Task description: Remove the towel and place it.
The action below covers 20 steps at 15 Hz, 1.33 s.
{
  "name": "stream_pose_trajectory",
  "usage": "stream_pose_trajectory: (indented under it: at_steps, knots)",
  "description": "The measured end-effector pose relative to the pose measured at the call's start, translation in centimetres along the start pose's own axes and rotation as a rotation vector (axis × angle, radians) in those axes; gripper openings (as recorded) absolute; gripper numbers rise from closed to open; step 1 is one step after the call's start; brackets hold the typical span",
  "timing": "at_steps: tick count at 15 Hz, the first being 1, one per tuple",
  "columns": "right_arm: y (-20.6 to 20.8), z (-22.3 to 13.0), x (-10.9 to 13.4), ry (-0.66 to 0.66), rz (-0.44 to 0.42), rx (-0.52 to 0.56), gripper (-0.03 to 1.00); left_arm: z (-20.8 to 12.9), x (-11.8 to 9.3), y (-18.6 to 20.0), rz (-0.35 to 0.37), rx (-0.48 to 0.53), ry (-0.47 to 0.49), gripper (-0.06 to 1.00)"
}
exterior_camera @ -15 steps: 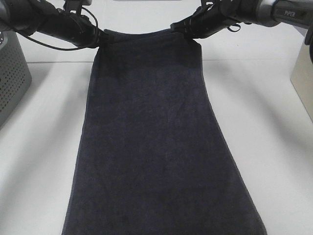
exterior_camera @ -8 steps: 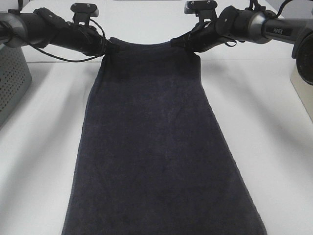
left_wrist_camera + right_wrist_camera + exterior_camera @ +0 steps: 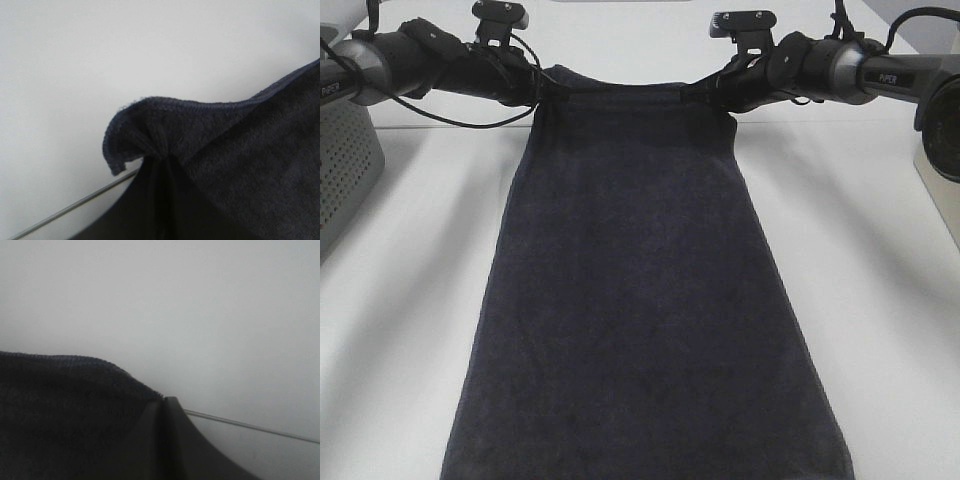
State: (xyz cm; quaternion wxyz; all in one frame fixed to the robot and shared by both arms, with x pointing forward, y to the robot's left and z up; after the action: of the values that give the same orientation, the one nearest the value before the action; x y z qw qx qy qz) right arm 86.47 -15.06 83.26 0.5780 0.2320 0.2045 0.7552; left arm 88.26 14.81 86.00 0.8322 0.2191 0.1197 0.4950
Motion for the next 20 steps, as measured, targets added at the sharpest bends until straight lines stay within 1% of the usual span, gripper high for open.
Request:
stream_pose_trajectory:
  at_steps: [2,3,4,6,7,8,9,10,11,12,13,14,16,17,18,20]
  knots:
    - [0.0,0.0,-0.1,-0.003,-0.001,-0.002,0.02,-0.3,0.0,-0.2,-0.001,0.005,-0.002,0.01]
    - [0.0,0.0,-0.1,-0.004,-0.001,-0.001,0.04,-0.6,0.0,-0.3,-0.002,0.009,-0.001,0.01]
    - [0.0,0.0,-0.2,-0.008,-0.001,-0.002,0.08,-0.9,0.0,-0.5,-0.003,0.01,0.005,0.01]
    - [0.0,0.1,-0.3,-0.022,-0.001,-0.005,0.21,-1.6,-0.1,-0.9,-0.004,0.017,0.018,0.02]
    - [-0.2,0.0,-0.5,-0.028,-0.005,-0.011,0.31,-1.9,0.1,-1.1,0.007,0.014,0.025,0.07]
    - [-0.4,-0.4,-0.6,-0.03,-0.007,-0.01,0.43,-2.1,0.3,-1.3,0.022,0.007,0.032,0.18]
    - [-0.8,-1.0,-0.6,-0.03,-0.008,0.003,0.52,-2.1,0.7,-1.4,0.043,-0.004,0.036,0.35]
    - [-1.0,-1.6,-0.7,-0.031,-0.006,0.019,0.57,-1.9,1.1,-1.5,0.072,-0.021,0.038,0.54]
    - [-1.1,-2.1,-0.6,-0.031,-0.002,0.039,0.6,-1.6,1.5,-1.5,0.101,-0.04,0.04,0.72]
    - [-1.1,-2.3,-0.5,-0.032,0.001,0.051,0.61,-1.4,1.6,-1.5,0.116,-0.051,0.038,0.83]
    - [-1.1,-2.5,-0.5,-0.032,0.005,0.063,0.62,-1.3,1.6,-1.5,0.118,-0.054,0.04,0.88]
    - [-1.1,-2.5,-0.5,-0.032,0.005,0.063,0.62,-1.3,1.6,-1.5,0.115,-0.053,0.041,0.9]
    - [-1.1,-1.0,-0.9,-0.043,-0.018,-0.028,0.61,-0.7,0.1,-0.9,0.032,-0.024,0.036,0.9]
    - [-1.2,-0.7,-1.0,-0.047,-0.024,-0.047,0.6,-0.5,-0.1,-0.8,0.017,-0.019,0.035,0.9]
    - [-1.3,-0.5,-1.2,-0.059,-0.033,-0.076,0.59,-0.4,-0.8,-0.6,-0.019,-0.004,0.033,0.91]
    - [-2.1,-1.0,-1.4,-0.065,-0.038,-0.087,0.58,-0.4,-1.5,-0.3,-0.058,0.013,0.03,0.91]
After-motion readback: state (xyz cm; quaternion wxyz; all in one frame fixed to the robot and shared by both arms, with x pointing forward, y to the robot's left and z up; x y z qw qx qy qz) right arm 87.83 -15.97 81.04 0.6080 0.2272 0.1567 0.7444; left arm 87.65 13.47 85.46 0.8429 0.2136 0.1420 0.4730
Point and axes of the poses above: a point on each arm's last joint axis where the gripper is mounted, y pointing back along that axis away from the gripper, x along the wrist's bending axis when the last joint is at zero, z = x × y, the point moved 8 cm from there along -y, pointing out along that axis toward the gripper, and after that the axes turned 6 degrees about -y, right-handed, at the moved point
